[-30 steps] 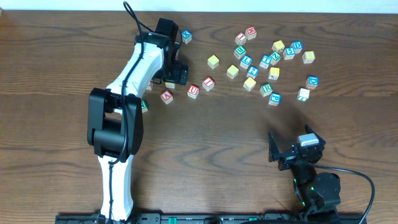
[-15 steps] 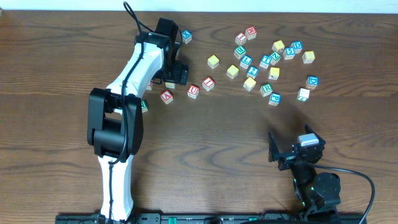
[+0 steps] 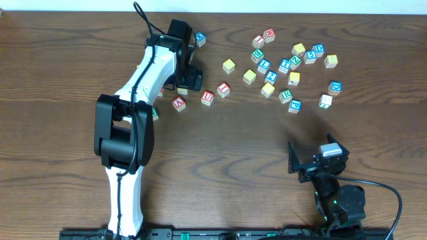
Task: Spell out CORL
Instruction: 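Lower the left gripper and close it on the C block, then lift the C block up with the left gripper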
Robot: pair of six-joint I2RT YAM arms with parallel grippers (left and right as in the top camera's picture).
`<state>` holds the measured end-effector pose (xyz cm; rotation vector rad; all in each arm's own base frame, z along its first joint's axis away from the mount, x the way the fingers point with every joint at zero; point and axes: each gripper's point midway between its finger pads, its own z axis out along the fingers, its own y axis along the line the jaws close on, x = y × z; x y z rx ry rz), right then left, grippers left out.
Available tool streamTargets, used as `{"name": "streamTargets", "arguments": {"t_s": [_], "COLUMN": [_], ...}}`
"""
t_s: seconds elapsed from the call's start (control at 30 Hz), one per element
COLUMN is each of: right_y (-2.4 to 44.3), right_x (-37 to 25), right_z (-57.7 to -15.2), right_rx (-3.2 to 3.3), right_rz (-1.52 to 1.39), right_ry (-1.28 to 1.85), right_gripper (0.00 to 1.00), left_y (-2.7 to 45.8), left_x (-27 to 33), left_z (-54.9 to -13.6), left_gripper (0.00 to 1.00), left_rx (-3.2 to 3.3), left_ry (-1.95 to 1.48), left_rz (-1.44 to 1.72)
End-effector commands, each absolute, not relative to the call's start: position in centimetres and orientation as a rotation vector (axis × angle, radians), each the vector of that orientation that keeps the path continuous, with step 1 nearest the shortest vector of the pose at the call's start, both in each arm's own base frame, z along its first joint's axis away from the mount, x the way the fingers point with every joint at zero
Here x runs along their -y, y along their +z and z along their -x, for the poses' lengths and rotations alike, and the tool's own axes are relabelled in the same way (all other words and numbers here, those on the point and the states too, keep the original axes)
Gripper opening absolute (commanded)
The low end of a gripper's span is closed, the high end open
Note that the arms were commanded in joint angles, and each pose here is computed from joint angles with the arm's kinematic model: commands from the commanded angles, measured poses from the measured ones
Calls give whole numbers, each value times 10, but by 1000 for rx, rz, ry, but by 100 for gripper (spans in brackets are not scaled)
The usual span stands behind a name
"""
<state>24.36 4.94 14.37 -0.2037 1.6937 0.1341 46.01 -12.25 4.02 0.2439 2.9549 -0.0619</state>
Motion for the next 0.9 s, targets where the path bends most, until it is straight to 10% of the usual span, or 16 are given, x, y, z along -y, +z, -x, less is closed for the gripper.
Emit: {"name": "streamTargets", "arguments": {"t_s": [0.0, 0.4, 0.87], "right_y": [143, 143, 143], "right_x": [-47, -47, -47], "right_z": [-244, -244, -244], "right_rx": [-1696, -1696, -1696], "right_rz": [193, 193, 193], "right_ry": [128, 128, 128], "right_gripper": [99, 99, 99], "left_y": [33, 12, 12], "left_x": [125, 125, 125], "left_z": [-462, -459, -461], "left_gripper": [94, 93, 43], "left_rx": [-2966, -3006, -2998], "left_ry": [-68, -57, -59], "left_rz": [-239, -241, -240]}}
